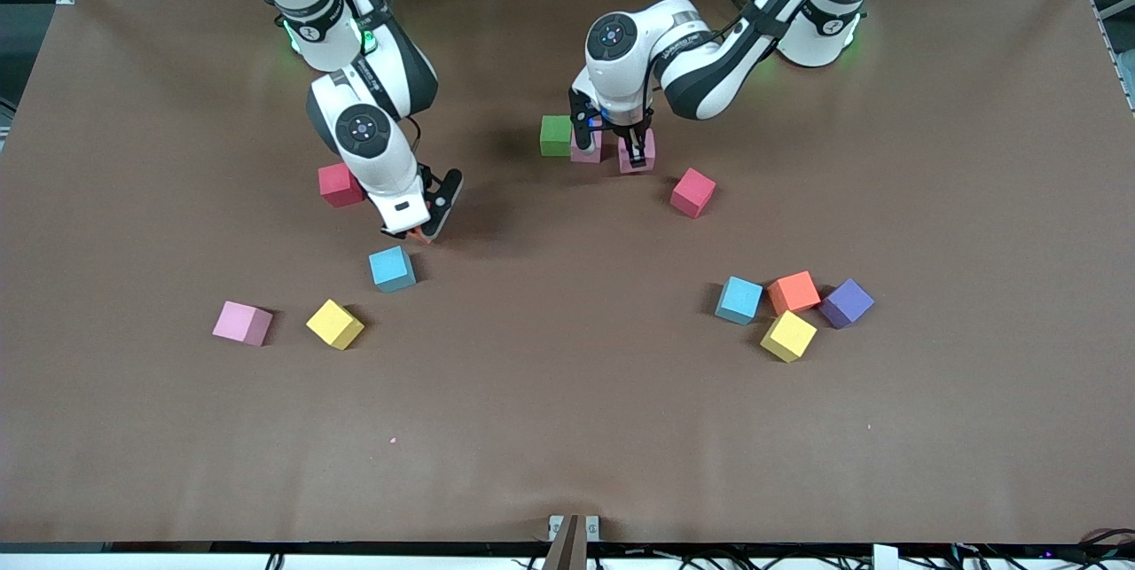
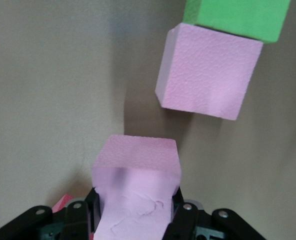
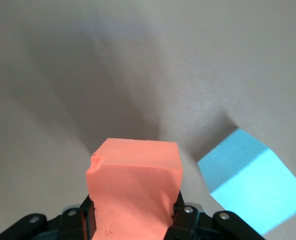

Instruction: Form number 2 with 11 blocks

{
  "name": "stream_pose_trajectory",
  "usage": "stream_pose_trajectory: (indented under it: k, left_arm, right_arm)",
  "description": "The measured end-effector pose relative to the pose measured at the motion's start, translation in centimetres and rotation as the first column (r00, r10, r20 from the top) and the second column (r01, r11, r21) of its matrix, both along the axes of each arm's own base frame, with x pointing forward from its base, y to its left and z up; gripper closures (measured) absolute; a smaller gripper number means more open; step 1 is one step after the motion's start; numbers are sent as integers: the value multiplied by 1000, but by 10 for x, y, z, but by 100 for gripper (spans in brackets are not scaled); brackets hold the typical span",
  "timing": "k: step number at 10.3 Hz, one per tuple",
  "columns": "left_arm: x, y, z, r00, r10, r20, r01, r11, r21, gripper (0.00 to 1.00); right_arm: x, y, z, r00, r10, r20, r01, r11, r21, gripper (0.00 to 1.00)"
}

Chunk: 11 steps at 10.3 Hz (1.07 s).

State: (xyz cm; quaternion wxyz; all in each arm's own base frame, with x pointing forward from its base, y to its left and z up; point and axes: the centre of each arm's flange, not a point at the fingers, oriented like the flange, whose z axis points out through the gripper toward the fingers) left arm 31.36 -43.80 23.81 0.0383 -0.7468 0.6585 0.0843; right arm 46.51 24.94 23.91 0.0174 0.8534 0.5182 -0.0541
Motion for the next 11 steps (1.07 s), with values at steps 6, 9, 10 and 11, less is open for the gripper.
stream_pose_trajectory:
  k: [6, 9, 10, 11]
  left_arm:
    - [-18, -14, -14, 999, -46, -10, 46, 999, -26, 46]
    - [-25, -19, -26, 994, -104, 22, 104, 994, -19, 46]
    - [-26, -19, -32, 994, -105, 24, 105, 994, -21, 46]
    - [-27, -20, -34, 995, -102, 24, 102, 995, -22, 46]
  right_arm:
    - [-6, 26, 10, 975, -221, 9, 221, 975, -31, 43]
    - [-9, 30, 10, 972, -233, 9, 233, 972, -34, 43]
    - [-9, 30, 10, 972, -234, 9, 234, 972, -35, 43]
    - [-9, 30, 10, 971, -238, 10, 238, 971, -35, 43]
